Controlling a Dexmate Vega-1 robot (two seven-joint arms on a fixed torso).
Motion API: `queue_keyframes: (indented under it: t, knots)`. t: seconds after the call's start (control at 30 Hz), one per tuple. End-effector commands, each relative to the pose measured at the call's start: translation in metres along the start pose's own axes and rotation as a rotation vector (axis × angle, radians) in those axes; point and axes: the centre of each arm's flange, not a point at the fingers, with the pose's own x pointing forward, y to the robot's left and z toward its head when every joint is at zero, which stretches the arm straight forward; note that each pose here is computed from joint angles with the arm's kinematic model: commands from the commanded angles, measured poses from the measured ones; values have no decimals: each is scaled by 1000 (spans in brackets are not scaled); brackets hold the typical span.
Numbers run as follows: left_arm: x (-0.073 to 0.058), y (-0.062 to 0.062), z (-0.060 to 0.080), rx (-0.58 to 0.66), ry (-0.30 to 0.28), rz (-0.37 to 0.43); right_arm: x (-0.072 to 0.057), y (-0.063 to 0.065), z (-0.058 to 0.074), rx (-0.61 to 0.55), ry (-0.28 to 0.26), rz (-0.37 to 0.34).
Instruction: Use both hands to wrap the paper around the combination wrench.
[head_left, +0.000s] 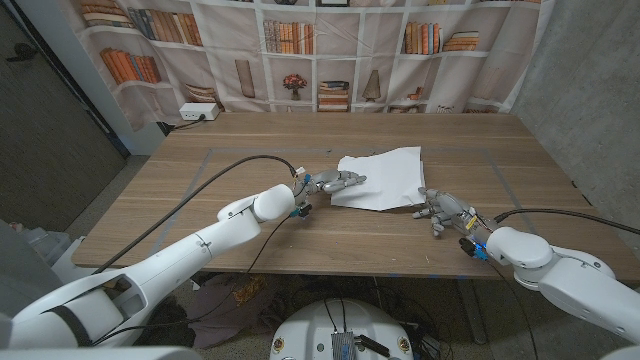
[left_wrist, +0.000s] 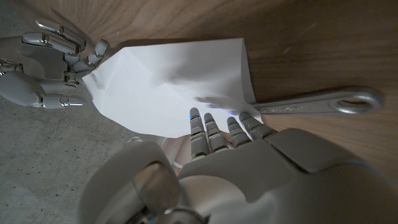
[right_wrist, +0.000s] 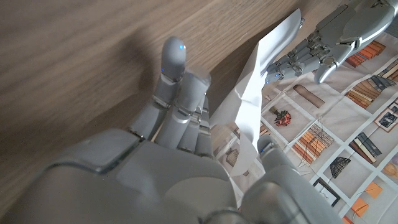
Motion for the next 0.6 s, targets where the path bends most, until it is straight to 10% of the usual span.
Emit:
queue_keyframes:
  t: [0.03,0.6]
  knots:
    - [4,-3,1,-6,-9,-12,-1,1,7,58,-81,-3]
    - [11,-3,3,-5,-25,-36,-13,-5,20,53,-176,-25]
